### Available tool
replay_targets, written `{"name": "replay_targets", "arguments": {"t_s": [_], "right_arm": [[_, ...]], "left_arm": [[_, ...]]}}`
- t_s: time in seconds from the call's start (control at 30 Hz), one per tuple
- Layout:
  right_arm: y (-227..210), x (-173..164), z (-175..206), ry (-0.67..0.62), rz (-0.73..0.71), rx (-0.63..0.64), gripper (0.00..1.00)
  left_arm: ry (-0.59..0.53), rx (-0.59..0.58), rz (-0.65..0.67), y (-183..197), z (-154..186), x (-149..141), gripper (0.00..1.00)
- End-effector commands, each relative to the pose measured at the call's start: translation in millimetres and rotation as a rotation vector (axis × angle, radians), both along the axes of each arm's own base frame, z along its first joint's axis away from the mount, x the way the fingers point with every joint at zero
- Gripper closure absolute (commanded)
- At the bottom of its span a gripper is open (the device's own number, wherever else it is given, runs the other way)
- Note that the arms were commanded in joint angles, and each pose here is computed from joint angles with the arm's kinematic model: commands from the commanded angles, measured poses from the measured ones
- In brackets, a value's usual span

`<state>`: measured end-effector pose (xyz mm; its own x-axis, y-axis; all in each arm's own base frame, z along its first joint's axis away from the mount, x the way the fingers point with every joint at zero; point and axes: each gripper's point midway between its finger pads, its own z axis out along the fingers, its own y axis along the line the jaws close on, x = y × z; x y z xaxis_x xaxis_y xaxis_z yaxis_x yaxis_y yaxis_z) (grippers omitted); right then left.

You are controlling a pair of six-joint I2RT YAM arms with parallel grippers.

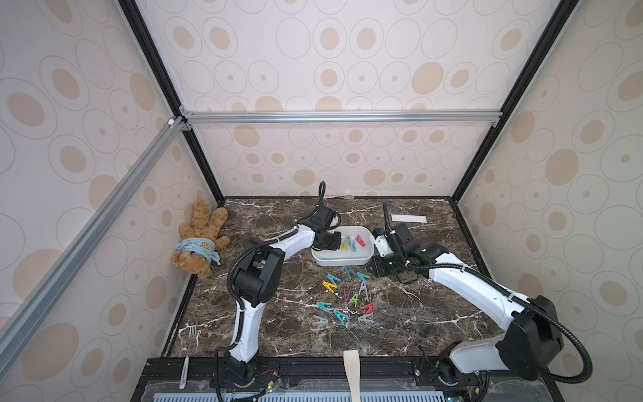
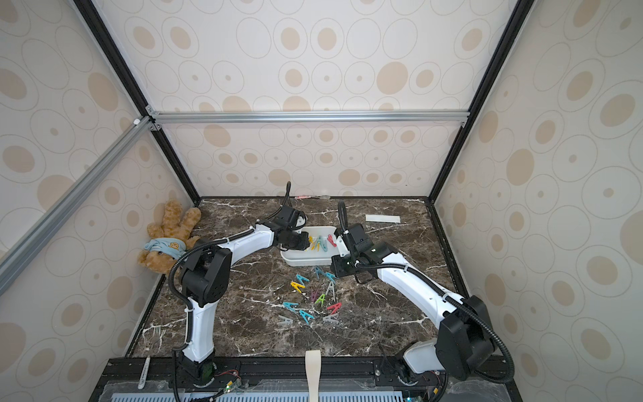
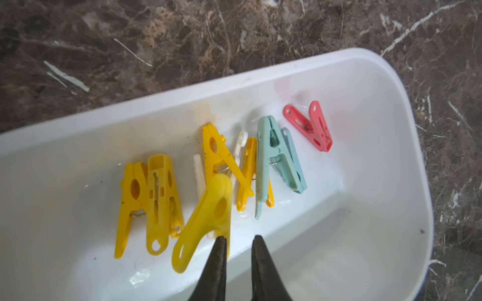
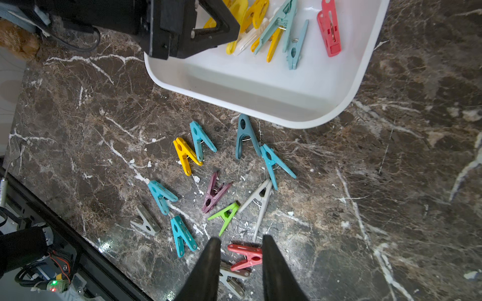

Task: Put the clothespins into the storage box
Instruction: Place the clothespin in the storage box, then pick up the clothespin from the center of the board.

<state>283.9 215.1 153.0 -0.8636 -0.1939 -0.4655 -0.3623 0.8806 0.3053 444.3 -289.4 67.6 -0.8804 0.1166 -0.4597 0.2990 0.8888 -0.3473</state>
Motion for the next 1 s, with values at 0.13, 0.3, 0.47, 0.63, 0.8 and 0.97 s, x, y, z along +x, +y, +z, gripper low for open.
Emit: {"name": "replay_targets", "arguments": {"t_s": [0.13,0.3,0.47,0.63,0.8,0.97], "right_arm": [[0.4,-5.8,3.3,-0.006,0.022,-0.001,0.69],[1.2,-2.5,7.8,-0.023,0.025,0.000,0.69],[3.9,-3.6,14.0,-0.040,0.044,-0.016,0.69],[2.9,-24.3,2.1,-0.031,0.079,-0.083,0.62],[7.1,-62.5,-16.2,-0.025,0.145,-0.179,0.54],[6.2,-107.3,-52.9,0.053,0.241,-0.299,0.52]], "left_arm": [[-0.058,-0.021,0.000,-3.9,26.0,11.9,0.70],[-0.105,-0.041,-0.005,-2.1,51.9,9.1,0.62],[-0.134,-0.058,-0.005,2.8,70.7,-1.2,0.60],[-0.171,-0.070,0.013,20.8,81.8,-28.7,0.55],[-0.170,-0.021,0.048,50.5,68.1,-62.1,0.49],[-0.169,0.032,0.095,78.1,63.4,-88.4,0.49]]}}
